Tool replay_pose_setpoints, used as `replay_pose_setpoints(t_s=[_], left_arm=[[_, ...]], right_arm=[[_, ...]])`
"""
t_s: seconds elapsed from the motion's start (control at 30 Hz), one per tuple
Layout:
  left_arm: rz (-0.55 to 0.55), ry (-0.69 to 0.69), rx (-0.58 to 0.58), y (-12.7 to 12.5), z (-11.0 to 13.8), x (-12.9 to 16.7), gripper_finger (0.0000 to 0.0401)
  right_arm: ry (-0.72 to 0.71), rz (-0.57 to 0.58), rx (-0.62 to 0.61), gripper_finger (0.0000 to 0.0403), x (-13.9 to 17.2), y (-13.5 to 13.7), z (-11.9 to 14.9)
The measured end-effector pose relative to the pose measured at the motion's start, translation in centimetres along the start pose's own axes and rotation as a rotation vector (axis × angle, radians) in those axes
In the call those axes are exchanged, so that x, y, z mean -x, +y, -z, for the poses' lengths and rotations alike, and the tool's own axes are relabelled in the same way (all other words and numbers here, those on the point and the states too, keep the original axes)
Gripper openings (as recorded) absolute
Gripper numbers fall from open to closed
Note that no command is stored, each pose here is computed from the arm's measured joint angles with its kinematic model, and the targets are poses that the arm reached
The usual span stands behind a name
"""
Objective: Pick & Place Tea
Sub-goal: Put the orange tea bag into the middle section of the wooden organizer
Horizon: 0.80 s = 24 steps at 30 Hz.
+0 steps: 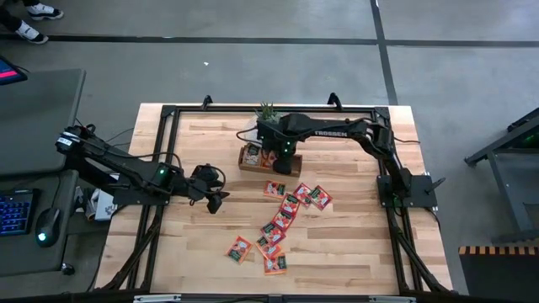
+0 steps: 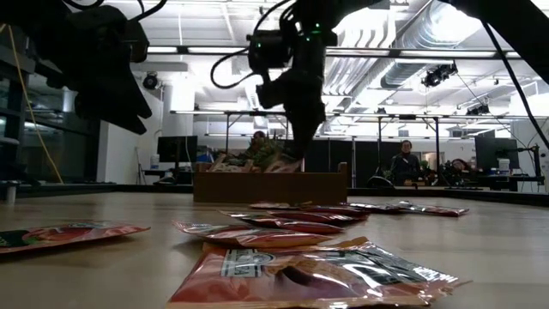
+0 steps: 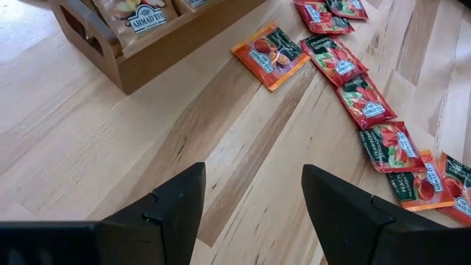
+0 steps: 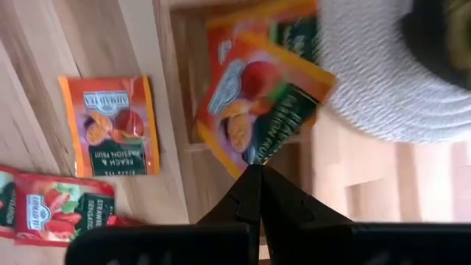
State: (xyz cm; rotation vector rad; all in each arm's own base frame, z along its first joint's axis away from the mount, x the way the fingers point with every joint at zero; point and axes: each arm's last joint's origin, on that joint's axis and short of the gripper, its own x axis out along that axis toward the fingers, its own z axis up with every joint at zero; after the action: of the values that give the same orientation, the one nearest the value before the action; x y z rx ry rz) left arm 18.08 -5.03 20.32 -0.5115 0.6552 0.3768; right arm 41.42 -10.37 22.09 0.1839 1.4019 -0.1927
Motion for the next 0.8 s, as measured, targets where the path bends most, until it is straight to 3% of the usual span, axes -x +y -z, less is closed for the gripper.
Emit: replay_pose_setpoints(t_s=[0.17,0.8], left_arm=[[0.000,0.000,0.000,-0.01,-0.01,0.00,0.0225],[-0.005,0.005,-0.003,0.05,0.04,0.00,0.0225]], right_arm=[[0.006,-0.002,0.006,0.0000,-1.18,0.25,0.33],[-0.088,0.039,0.127,0.0000,-0.45,-0.66,-0.58]])
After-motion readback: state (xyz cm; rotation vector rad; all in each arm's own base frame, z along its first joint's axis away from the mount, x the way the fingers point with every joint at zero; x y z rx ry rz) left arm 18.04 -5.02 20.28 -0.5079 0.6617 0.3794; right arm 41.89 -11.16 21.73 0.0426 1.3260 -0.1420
